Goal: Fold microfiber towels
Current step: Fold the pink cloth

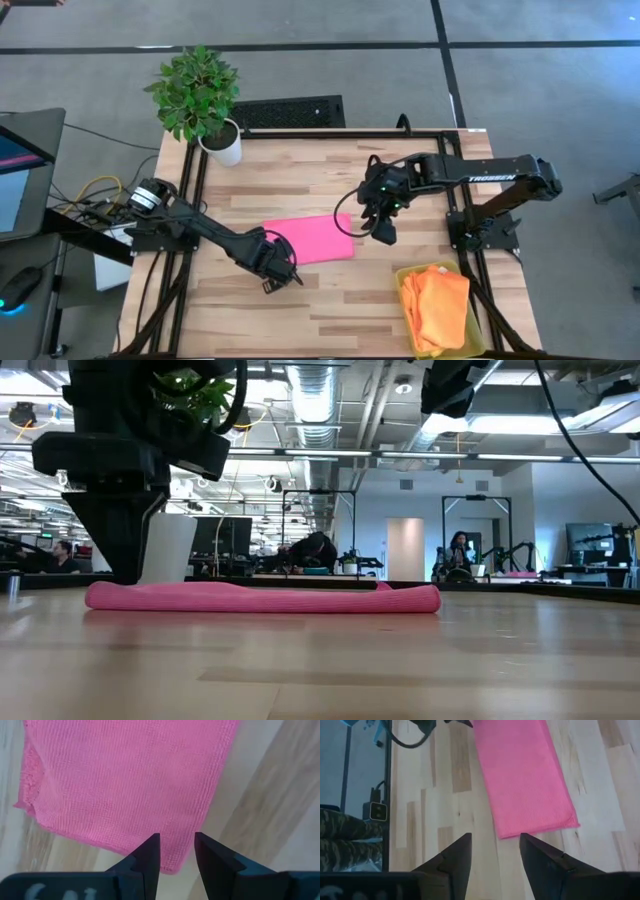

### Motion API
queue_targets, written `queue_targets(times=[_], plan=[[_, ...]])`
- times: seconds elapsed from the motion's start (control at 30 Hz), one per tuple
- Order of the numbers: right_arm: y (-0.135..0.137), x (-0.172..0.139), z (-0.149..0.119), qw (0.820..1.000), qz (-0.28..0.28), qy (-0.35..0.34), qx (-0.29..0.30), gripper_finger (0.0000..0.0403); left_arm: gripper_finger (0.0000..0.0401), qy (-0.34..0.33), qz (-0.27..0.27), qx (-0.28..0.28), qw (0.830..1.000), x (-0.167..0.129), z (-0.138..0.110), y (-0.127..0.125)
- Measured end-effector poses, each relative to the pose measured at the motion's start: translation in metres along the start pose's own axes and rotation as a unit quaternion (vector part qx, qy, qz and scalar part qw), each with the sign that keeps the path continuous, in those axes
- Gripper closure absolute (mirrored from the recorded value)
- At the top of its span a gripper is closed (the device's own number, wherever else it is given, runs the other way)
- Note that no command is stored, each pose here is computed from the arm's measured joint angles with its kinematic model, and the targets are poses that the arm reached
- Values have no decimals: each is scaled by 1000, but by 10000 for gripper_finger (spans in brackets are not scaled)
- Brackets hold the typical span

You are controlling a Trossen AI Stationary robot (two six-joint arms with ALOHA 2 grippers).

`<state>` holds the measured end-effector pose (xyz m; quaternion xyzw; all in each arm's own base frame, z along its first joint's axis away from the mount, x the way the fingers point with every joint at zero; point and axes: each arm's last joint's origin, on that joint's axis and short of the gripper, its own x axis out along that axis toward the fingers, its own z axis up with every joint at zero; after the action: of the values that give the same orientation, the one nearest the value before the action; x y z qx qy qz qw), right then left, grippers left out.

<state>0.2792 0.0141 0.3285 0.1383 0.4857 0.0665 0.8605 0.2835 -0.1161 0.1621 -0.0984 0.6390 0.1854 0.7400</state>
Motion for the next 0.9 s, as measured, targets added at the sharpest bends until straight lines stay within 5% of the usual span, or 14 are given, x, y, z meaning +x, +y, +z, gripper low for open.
queue_targets(times=[0.57, 0.8, 0.9], plan=[[0, 0, 0, 1000, -1, -2, 0, 214, 294, 34, 10, 6, 999, 24, -19, 12], [0, 0, 0, 1000, -1, -2, 0, 214, 387, 36, 15, 6, 999, 25, -20, 13], [0, 0, 0, 1000, -1, -3, 1, 214, 393, 32, 19, 5, 999, 23, -18, 12]])
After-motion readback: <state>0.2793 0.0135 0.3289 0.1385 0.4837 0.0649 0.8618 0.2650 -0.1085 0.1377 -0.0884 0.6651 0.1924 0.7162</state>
